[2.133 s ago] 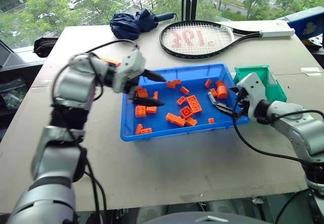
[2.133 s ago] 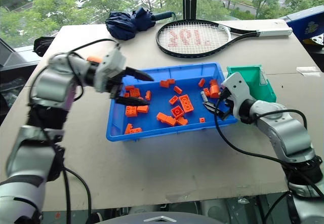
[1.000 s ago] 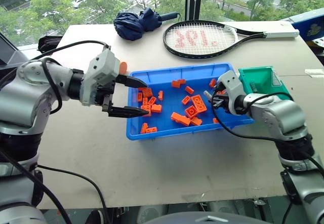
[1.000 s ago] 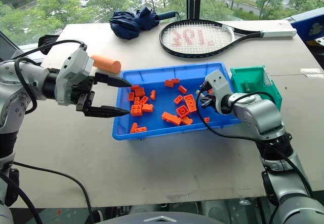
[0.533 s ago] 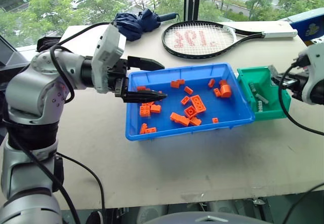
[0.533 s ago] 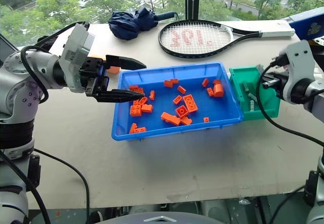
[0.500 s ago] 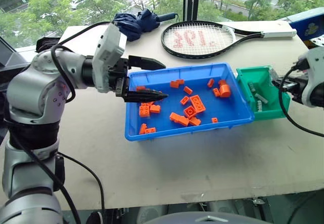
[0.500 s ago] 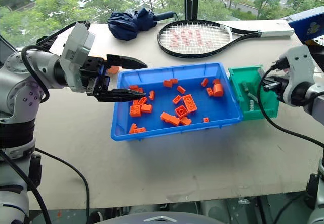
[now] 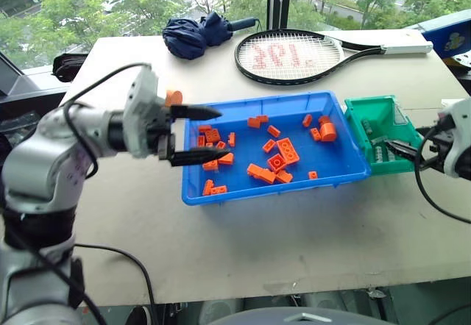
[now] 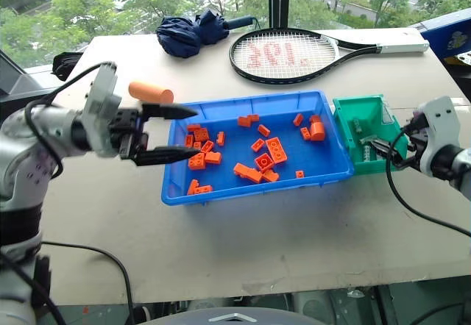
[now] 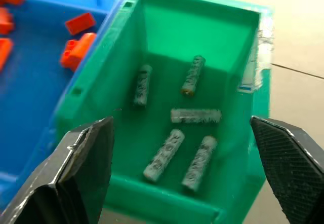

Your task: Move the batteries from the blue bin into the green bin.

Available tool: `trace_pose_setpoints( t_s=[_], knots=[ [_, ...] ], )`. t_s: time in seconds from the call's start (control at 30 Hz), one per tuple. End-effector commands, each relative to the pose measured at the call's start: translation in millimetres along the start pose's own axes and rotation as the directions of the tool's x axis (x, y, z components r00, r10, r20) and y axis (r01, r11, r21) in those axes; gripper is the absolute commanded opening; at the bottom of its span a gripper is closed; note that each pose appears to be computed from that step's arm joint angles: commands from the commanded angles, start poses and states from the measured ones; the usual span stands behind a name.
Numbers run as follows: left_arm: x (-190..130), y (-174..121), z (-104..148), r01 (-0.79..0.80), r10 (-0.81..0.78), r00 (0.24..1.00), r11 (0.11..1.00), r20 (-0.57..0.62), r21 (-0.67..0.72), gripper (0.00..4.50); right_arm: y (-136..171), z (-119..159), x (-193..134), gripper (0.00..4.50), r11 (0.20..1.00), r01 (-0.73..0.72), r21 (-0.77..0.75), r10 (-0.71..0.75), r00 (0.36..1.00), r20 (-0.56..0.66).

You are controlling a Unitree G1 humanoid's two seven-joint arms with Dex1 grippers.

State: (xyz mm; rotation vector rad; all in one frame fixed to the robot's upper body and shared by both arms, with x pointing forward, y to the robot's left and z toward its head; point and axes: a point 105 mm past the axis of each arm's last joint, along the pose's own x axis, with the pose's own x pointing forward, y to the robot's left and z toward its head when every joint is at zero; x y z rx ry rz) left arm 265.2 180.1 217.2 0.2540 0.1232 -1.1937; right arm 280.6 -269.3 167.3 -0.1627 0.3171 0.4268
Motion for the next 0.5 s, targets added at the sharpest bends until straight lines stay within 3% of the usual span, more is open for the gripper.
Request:
trace_pose_setpoints(
  t_s=[0.03,0.2,0.37,0.5],
  knots=[
    [-26.5,3.6,-7.4,-0.186,0.185,0.983,0.982,0.012,0.027,4.5,18.1,-0.3,-25.2,4.36,0.99,-0.126,-0.066,0.134,0.981,0.138],
    [-60.1,-5.1,-70.9,-0.408,0.406,0.911,0.913,-0.076,-0.022,4.5,23.2,-48.9,-56.5,4.36,0.979,-0.187,-0.08,0.195,0.975,0.107],
    [-63.2,-25.7,-112.4,-0.443,0.434,0.892,0.895,-0.126,-0.05,4.5,24.6,-76.5,-69.1,4.36,0.957,-0.257,-0.132,0.271,0.957,0.104],
    [-59.1,-41.2,-130.1,-0.397,0.387,0.911,0.916,-0.144,-0.055,4.5,25.6,-82.7,-67.1,4.36,0.95,-0.284,-0.129,0.299,0.947,0.114]
  ],
)
